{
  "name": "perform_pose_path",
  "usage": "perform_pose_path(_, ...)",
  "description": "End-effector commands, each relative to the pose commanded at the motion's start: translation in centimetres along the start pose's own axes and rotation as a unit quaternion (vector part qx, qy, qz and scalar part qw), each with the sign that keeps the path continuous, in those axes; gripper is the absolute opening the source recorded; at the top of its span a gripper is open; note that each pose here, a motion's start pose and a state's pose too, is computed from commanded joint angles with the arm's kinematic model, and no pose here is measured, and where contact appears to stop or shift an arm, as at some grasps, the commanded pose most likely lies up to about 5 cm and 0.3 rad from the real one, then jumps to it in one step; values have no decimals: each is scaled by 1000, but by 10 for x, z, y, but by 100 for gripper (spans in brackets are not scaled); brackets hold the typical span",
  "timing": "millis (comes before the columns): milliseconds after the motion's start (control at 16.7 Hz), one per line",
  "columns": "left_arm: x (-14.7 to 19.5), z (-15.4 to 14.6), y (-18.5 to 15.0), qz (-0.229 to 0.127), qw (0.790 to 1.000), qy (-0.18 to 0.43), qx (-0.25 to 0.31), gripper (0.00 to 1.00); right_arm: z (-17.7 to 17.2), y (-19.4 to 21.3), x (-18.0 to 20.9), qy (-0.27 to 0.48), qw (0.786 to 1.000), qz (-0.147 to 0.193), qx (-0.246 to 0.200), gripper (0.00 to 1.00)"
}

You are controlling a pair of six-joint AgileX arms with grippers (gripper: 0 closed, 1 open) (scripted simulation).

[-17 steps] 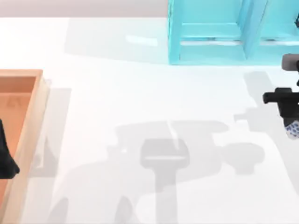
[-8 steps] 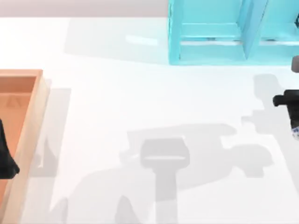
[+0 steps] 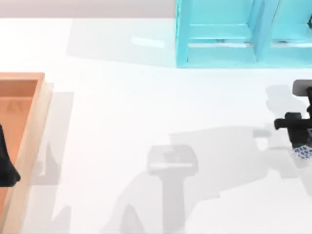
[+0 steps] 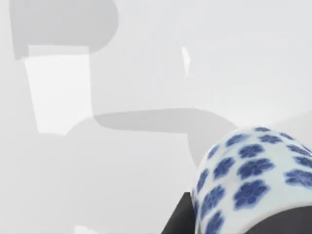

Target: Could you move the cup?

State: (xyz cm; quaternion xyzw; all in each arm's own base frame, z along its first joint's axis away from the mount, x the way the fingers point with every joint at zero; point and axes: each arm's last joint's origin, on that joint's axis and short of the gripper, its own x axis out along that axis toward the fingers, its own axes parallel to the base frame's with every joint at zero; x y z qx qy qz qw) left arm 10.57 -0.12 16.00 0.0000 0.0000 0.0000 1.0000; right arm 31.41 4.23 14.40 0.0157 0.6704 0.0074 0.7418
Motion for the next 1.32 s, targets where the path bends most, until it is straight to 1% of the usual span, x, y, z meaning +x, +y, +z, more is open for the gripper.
perform_pose_path(180,0,0,0,0,1000,0,0,100,0,0,0,0,1000,0,0,0)
perform_pose_path(960,0,0,0,0,1000,0,0,100,0,0,0,0,1000,0,0,98)
perform_pose_path(1020,0,0,0,0,1000,0,0,100,0,0,0,0,1000,0,0,100)
perform_pose_path(1320,0,0,0,0,1000,0,0,100,0,0,0,0,1000,0,0,100)
